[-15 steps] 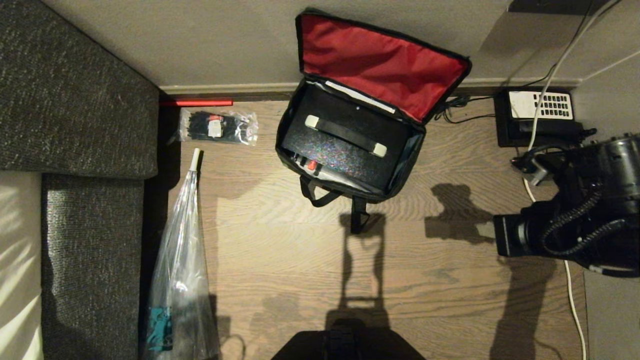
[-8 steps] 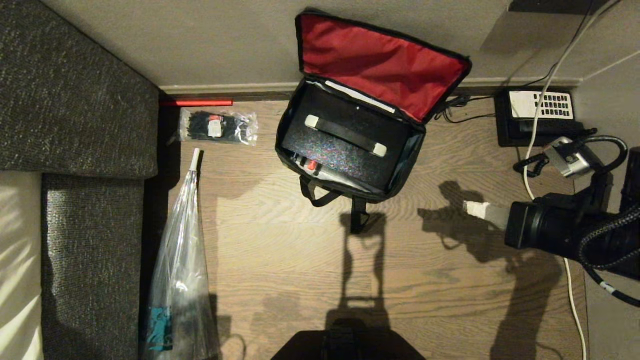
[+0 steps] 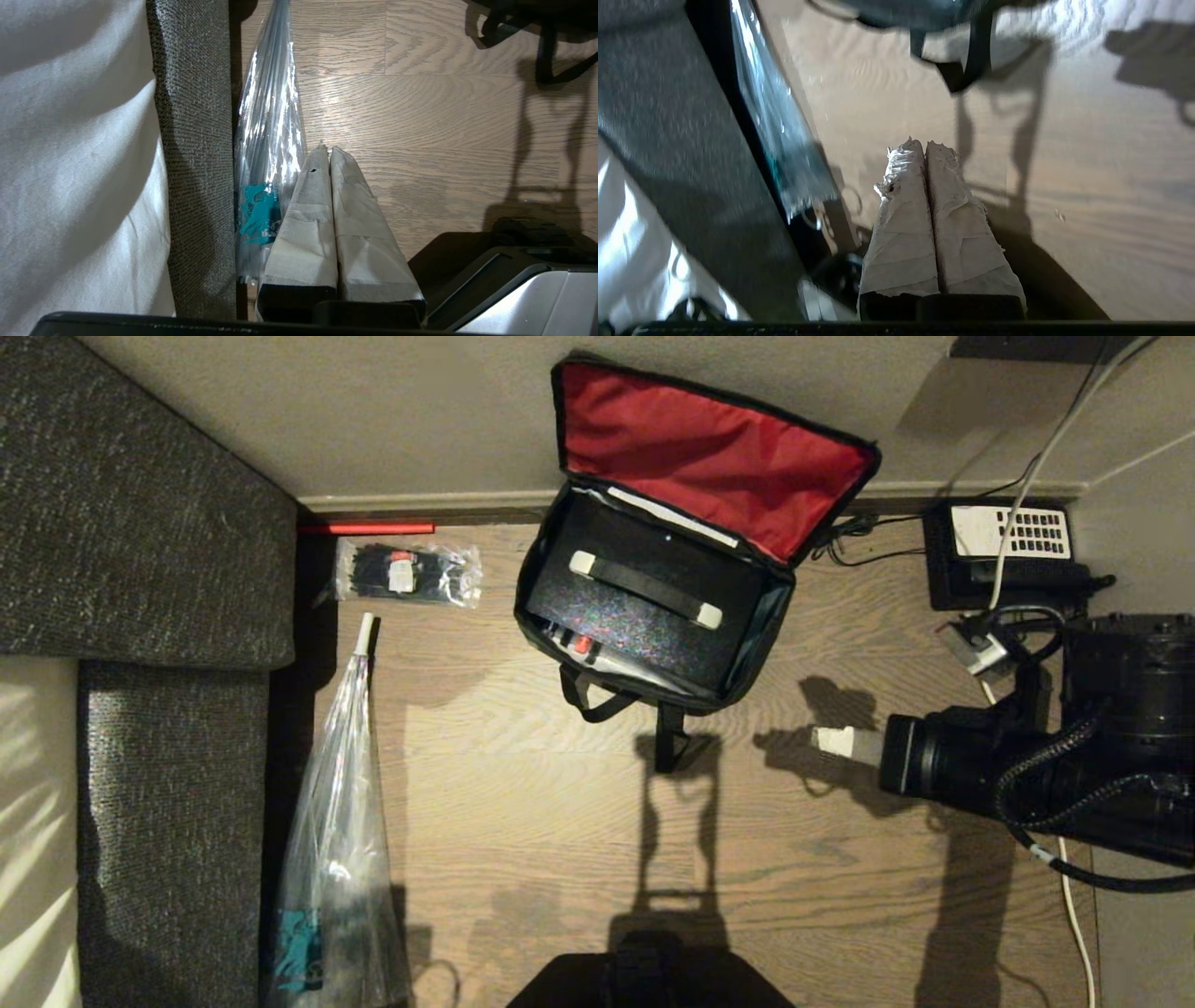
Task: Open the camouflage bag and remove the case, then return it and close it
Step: Grip the handle
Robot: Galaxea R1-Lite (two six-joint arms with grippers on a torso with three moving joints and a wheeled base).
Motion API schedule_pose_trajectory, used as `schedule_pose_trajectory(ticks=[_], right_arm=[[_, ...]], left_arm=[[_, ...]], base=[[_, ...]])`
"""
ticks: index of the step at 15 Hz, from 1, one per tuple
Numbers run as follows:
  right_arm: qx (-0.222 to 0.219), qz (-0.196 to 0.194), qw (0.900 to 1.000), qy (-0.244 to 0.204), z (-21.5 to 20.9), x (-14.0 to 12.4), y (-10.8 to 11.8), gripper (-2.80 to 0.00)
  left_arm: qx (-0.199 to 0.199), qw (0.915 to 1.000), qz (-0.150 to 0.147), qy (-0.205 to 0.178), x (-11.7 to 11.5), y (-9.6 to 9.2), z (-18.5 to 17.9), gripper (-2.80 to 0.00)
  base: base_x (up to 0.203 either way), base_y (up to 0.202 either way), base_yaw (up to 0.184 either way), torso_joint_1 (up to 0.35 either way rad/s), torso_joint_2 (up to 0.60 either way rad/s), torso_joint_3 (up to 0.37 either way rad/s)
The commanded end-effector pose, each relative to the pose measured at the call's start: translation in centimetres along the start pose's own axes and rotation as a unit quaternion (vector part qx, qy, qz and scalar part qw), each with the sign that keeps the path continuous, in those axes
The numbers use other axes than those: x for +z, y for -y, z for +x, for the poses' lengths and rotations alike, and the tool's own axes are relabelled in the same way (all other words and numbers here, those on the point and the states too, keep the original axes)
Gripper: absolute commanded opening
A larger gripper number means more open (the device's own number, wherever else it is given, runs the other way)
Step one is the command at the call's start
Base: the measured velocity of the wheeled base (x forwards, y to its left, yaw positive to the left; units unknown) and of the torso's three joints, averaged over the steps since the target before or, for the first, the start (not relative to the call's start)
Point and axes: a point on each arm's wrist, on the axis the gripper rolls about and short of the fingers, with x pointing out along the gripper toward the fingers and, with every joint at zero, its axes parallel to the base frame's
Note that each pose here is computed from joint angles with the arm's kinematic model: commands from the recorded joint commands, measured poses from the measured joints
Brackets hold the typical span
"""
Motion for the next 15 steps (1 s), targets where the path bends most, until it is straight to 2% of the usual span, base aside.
schedule_pose_trajectory(ticks=[1,4,7,9,12,15], right_arm=[[-0.015,0.005,1.000,-0.007,2.7,0.3,0.4,0.00],[-0.032,0.002,0.999,0.000,5.7,1.0,0.4,0.00],[-0.069,-0.003,0.998,0.001,8.5,0.7,1.3,0.00],[-0.096,0.002,0.995,0.023,10.4,0.8,1.8,0.00],[-0.094,0.053,0.992,0.060,12.2,2.0,1.8,0.00],[-0.091,0.100,0.989,0.061,13.8,1.8,2.2,0.00]], left_arm=[[0.000,1.0000,0.001,-0.001,-0.1,0.0,0.0,-2.80],[0.000,1.0000,0.000,-0.001,-0.1,0.0,0.0,-2.80],[0.000,1.0000,0.001,0.000,-0.1,0.0,0.0,-2.80],[0.000,1.0000,0.001,-0.001,-0.1,0.0,0.0,-2.80],[0.000,1.0000,0.001,-0.001,-0.1,0.0,0.0,-2.80],[0.000,1.0000,0.001,-0.001,-0.1,0.0,0.0,-2.80]], base=[[0.000,0.000,0.000,0.000,0.00,0.000],[0.000,0.000,0.000,0.000,0.00,0.000],[0.000,0.000,0.000,0.000,0.00,0.000],[0.000,0.000,0.000,0.000,0.00,0.000],[0.000,0.000,0.000,0.000,0.00,0.000],[0.000,0.000,0.000,0.000,0.00,0.000]])
